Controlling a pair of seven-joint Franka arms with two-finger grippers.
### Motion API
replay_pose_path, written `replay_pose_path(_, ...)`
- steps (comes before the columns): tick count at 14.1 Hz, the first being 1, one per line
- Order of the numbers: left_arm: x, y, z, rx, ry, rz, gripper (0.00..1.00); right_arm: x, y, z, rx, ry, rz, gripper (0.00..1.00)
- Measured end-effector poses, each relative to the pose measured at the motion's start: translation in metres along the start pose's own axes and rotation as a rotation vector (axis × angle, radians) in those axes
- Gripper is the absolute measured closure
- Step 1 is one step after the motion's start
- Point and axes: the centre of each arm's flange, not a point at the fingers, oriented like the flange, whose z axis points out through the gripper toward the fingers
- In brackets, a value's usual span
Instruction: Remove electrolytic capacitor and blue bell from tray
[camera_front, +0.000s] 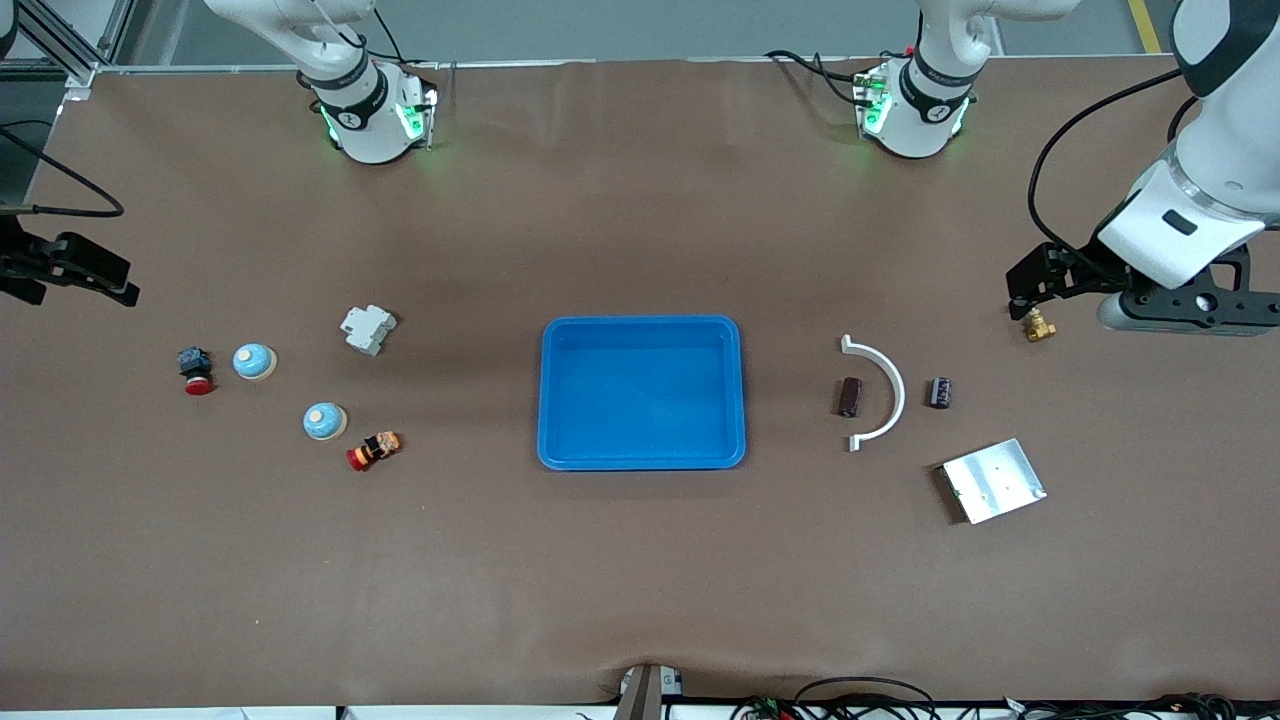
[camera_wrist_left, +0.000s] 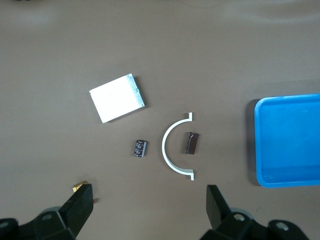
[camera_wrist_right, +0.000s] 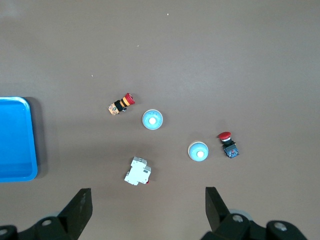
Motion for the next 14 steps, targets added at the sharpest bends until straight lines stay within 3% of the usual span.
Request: replay_pose_path(14, -0.003, 0.022, 0.005, -0.008, -0.011, 0.025, 0.00, 0.000, 0.000, 0.000, 0.000, 0.000, 0.000, 0.00)
